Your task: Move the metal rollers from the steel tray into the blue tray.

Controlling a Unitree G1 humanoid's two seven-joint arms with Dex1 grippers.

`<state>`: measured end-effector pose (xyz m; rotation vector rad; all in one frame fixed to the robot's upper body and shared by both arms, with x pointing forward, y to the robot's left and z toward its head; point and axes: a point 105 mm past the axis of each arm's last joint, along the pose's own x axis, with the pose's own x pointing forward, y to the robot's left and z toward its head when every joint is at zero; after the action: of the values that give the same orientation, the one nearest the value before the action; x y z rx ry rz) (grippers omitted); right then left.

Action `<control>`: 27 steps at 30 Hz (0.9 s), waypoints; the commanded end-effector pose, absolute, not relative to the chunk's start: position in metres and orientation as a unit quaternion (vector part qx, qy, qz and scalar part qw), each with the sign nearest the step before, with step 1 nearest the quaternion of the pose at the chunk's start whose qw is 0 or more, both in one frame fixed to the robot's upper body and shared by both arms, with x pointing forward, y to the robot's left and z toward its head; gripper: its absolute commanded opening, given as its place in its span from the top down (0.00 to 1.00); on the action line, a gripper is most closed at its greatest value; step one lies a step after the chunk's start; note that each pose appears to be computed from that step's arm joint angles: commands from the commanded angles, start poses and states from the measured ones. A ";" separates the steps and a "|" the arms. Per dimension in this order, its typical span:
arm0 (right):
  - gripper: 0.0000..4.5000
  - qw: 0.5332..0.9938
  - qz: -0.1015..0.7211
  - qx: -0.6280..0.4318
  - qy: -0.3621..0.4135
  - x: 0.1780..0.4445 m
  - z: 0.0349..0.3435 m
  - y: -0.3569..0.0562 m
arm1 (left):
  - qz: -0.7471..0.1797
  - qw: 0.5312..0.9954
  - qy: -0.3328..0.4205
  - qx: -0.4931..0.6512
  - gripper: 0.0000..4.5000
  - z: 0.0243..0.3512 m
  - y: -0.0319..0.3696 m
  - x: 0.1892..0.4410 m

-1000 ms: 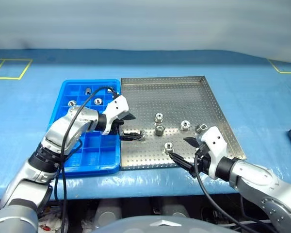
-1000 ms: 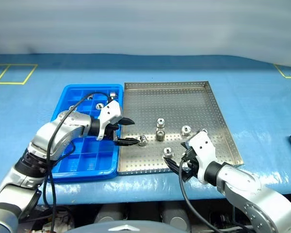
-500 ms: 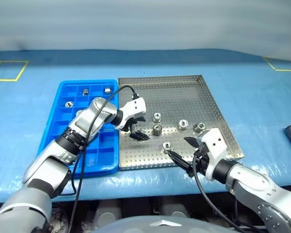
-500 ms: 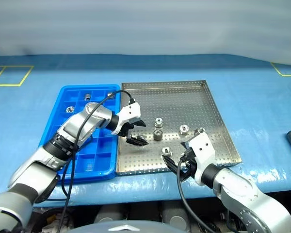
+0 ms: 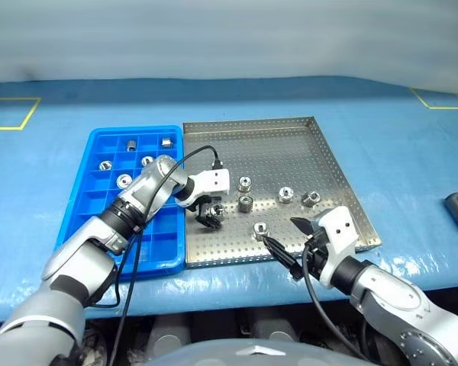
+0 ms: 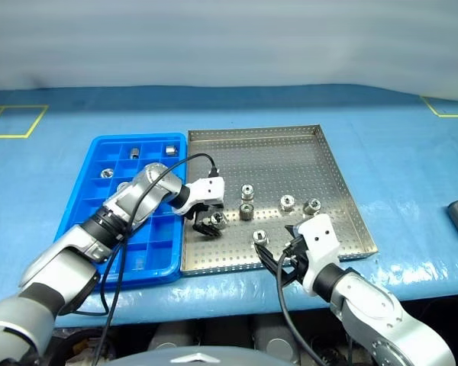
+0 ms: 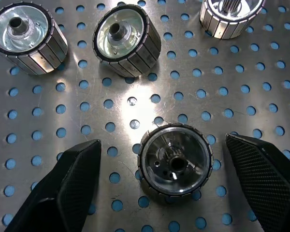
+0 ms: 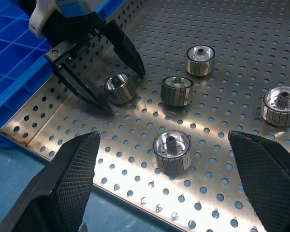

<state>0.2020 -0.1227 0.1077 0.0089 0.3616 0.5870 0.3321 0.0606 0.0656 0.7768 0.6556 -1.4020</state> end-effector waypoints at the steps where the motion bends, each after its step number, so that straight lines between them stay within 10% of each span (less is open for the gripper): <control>1: 0.00 0.944 0.293 0.002 0.148 0.202 0.119 -0.119 | -0.619 0.650 0.278 0.343 0.34 0.072 0.058 0.334; 5: 0.00 0.945 0.294 0.004 0.147 0.203 0.119 -0.118 | -0.624 0.647 0.281 0.338 0.63 0.073 0.059 0.331; 15: 0.00 0.941 0.312 0.003 0.131 0.211 0.125 -0.110 | -0.511 0.841 0.155 0.085 0.62 0.157 0.074 0.355; 27: 0.00 0.904 0.416 -0.019 0.094 0.236 0.138 -0.072 | -0.202 0.976 0.076 0.029 0.62 0.163 0.168 0.332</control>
<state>0.2363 -0.0783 0.1315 -0.0373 0.2308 0.8212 0.3364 0.1657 0.1444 0.0377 0.2370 -0.4482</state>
